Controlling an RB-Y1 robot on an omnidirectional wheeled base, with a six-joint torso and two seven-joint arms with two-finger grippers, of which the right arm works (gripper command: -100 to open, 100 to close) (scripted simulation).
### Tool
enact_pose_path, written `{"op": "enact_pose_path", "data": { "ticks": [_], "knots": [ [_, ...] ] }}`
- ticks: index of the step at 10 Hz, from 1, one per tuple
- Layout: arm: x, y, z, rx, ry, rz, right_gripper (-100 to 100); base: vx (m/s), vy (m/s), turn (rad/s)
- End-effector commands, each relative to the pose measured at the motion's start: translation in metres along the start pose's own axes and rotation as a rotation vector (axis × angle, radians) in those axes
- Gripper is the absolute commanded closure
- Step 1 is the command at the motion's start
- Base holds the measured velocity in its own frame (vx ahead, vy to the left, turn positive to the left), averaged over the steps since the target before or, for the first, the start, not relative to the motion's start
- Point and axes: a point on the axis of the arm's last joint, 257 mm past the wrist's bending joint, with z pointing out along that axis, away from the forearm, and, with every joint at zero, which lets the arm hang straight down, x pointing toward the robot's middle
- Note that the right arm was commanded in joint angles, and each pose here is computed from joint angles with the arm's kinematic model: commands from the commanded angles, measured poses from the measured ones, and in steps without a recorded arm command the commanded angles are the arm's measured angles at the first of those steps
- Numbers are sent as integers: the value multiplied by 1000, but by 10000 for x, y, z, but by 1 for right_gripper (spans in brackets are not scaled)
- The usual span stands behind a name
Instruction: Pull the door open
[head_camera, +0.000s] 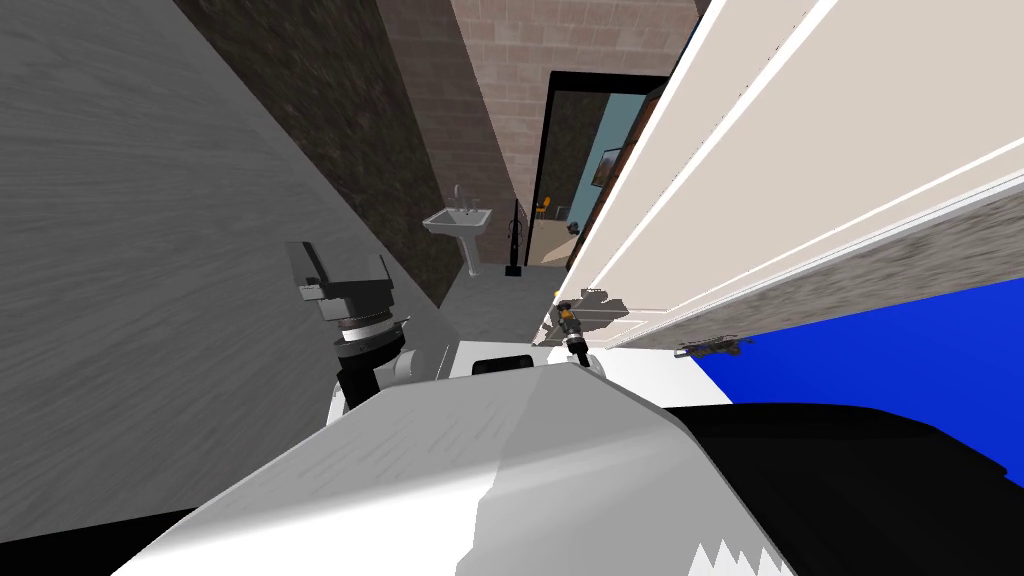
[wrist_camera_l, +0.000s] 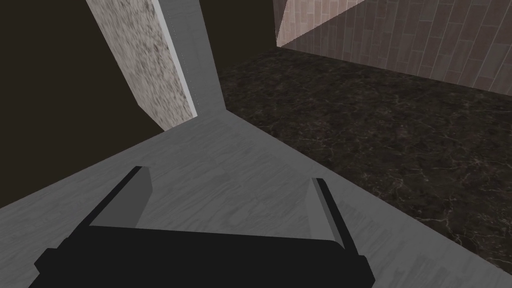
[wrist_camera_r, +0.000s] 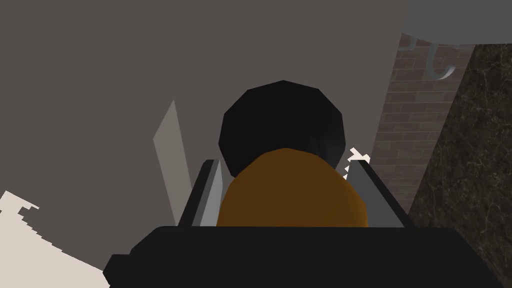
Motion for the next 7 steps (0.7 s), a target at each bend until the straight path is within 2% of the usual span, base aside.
{"op": "enact_pose_path", "data": {
  "ticks": [1,7],
  "knots": [
    [-15,1,6,0,-5,1,100,0,0,0],
    [-22,8,32,6,-10,190,100,-28,-13,35]
  ]
}}
